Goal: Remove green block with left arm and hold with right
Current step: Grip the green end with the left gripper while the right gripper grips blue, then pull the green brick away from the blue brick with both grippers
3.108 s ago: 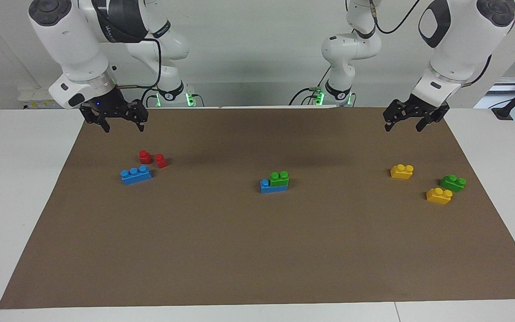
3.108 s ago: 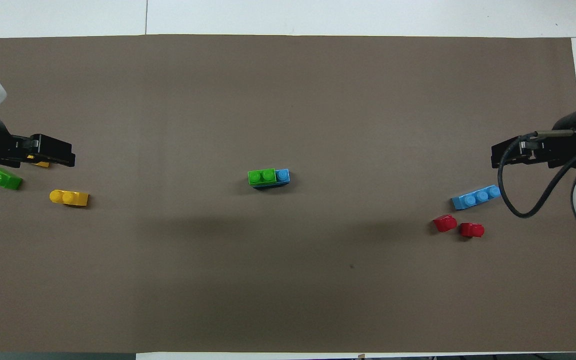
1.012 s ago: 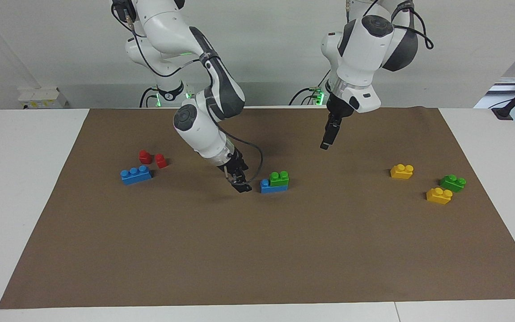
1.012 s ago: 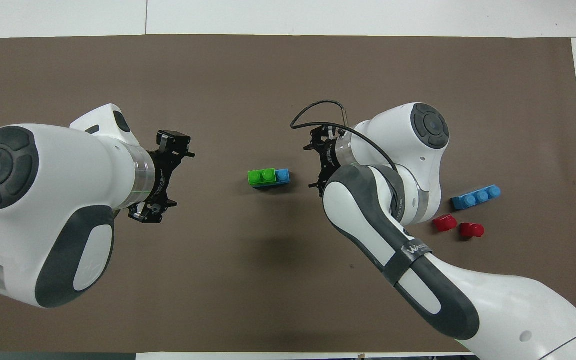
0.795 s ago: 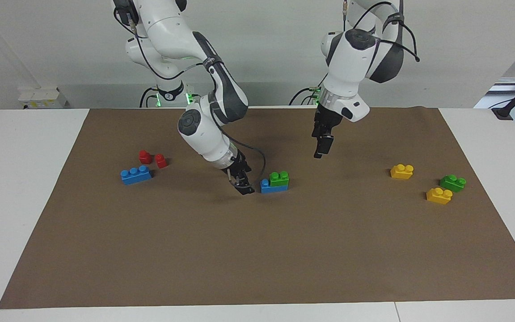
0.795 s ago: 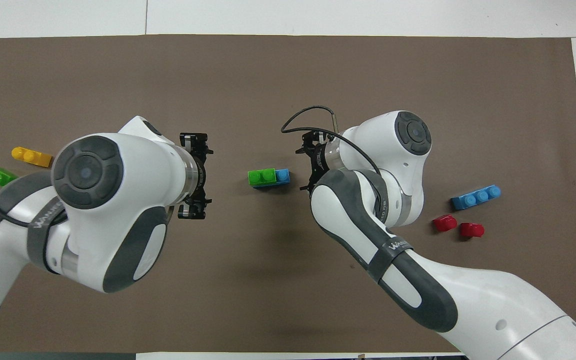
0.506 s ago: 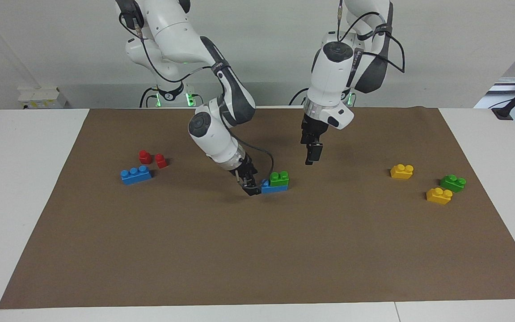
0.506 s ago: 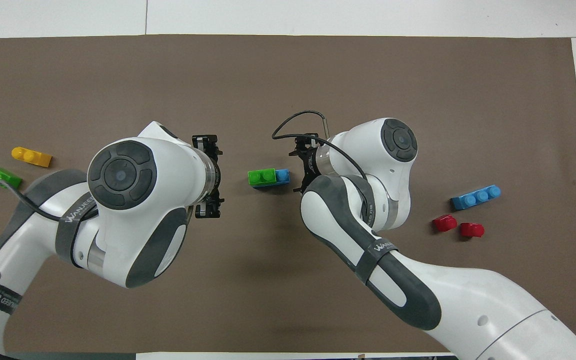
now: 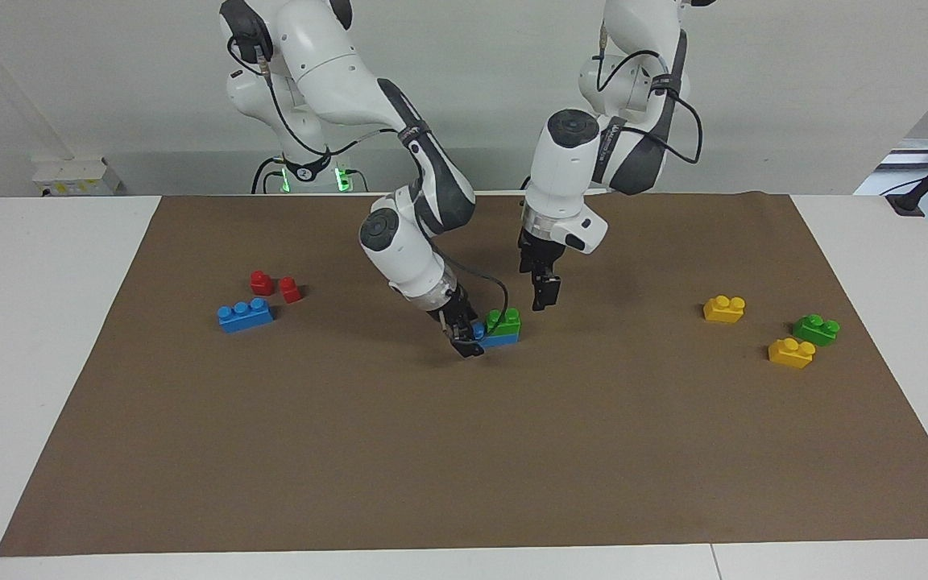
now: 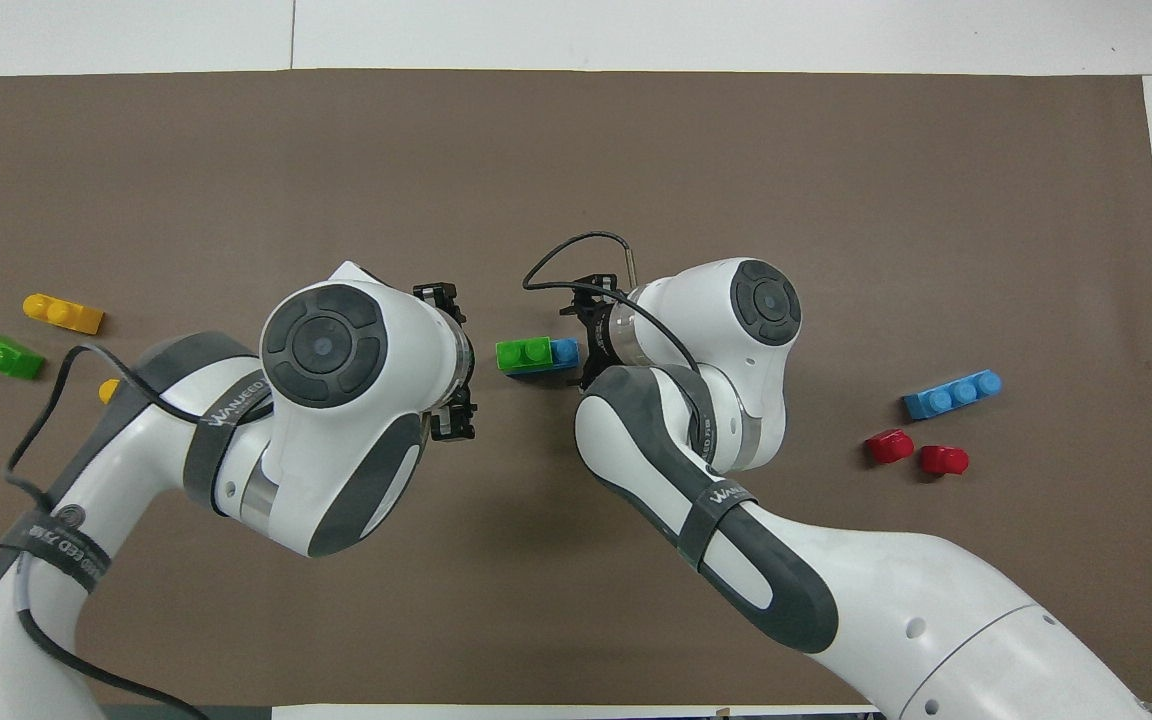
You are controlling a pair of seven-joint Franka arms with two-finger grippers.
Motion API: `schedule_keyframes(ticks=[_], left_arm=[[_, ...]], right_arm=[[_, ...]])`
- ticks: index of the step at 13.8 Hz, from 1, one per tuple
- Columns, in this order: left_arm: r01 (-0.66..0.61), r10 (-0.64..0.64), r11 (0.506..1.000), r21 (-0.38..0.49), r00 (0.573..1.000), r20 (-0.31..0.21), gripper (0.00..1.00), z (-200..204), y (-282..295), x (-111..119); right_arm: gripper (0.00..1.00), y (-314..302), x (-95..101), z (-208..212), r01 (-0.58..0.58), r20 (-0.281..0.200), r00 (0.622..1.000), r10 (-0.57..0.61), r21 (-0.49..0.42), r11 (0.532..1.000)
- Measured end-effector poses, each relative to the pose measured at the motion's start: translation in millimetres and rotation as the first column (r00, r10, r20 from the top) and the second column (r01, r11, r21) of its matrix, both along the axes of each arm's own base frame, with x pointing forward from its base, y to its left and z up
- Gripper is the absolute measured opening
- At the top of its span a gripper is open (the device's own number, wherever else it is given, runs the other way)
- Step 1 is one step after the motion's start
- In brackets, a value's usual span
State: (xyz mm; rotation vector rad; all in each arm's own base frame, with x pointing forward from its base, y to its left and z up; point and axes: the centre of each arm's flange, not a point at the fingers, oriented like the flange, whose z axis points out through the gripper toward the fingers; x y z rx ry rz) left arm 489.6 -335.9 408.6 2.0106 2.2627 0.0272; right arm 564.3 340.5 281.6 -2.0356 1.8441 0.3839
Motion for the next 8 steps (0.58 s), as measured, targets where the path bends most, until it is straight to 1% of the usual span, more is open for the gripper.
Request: schedule_keyframes(ticks=[1, 3, 5, 6, 8], left_arm=[[-0.016, 0.016, 1.000, 0.006, 1.000, 0.003, 1.00, -5, -4, -1], [-0.048, 0.047, 0.999, 0.018, 0.999, 0.011, 1.00, -16, -12, -3], [-0.061, 0.061, 0.998, 0.035, 0.998, 0.016, 1.00, -33, -23, -3], [-0.068, 0.067, 0.997, 0.041, 0.998, 0.020, 1.00, -42, -28, 0], [-0.075, 0.075, 0.996, 0.040, 0.997, 0.019, 1.00, -51, -33, 8]], right_arm=[[0.75, -1, 0.3, -3, 0.002, -0.003, 1.000, -0.002, -0.002, 1.000], [0.66, -3, 1.2, -6, 0.007, -0.007, 1.000, -0.007, -0.003, 1.000], [0.39, -6, 2.7, -6, 0.017, -0.010, 1.000, -0.017, -0.001, 1.000], [0.35, -7, 3.5, -6, 0.021, -0.011, 1.000, -0.021, 0.000, 1.000], [0.35, -8, 4.1, -6, 0.023, -0.011, 1.000, -0.023, 0.000, 1.000]])
